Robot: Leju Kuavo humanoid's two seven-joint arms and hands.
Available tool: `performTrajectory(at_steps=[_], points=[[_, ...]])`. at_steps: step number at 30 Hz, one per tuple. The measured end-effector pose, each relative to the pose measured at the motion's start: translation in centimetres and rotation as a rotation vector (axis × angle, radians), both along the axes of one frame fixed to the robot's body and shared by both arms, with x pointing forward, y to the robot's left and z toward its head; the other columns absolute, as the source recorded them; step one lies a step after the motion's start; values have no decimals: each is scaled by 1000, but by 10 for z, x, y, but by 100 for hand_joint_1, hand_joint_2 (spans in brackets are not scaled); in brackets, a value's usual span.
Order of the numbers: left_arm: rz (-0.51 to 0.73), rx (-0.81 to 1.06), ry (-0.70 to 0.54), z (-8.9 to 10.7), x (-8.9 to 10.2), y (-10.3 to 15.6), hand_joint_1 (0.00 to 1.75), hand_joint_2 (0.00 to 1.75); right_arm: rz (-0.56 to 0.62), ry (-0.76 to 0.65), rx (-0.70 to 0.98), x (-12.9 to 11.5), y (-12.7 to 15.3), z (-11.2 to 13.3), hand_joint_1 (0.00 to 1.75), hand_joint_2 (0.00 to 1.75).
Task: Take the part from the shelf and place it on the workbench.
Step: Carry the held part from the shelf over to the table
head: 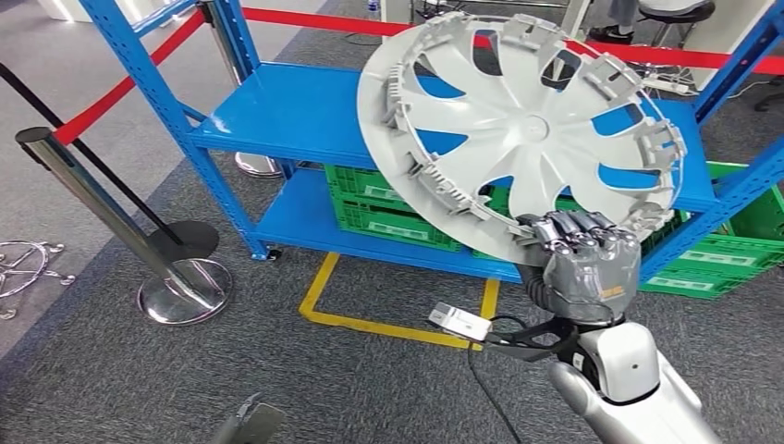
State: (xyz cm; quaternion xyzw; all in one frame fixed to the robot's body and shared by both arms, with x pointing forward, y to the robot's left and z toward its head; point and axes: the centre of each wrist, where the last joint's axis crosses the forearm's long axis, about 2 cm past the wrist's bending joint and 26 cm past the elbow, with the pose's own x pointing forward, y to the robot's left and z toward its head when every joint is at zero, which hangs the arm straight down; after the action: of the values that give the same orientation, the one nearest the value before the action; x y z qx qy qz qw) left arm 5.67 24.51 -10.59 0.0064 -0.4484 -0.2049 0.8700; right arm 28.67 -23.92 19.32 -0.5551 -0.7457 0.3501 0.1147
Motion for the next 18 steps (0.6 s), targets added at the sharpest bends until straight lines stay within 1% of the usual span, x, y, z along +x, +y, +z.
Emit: performTrajectory(at_steps=[6,18], points=[[-5,10,-1,-1,2,11,0,0,9,-2,3,7,7,4,175,175],[-19,9,-18,0,7,17,0,0,14,4,-5,10,10,2,175,175]])
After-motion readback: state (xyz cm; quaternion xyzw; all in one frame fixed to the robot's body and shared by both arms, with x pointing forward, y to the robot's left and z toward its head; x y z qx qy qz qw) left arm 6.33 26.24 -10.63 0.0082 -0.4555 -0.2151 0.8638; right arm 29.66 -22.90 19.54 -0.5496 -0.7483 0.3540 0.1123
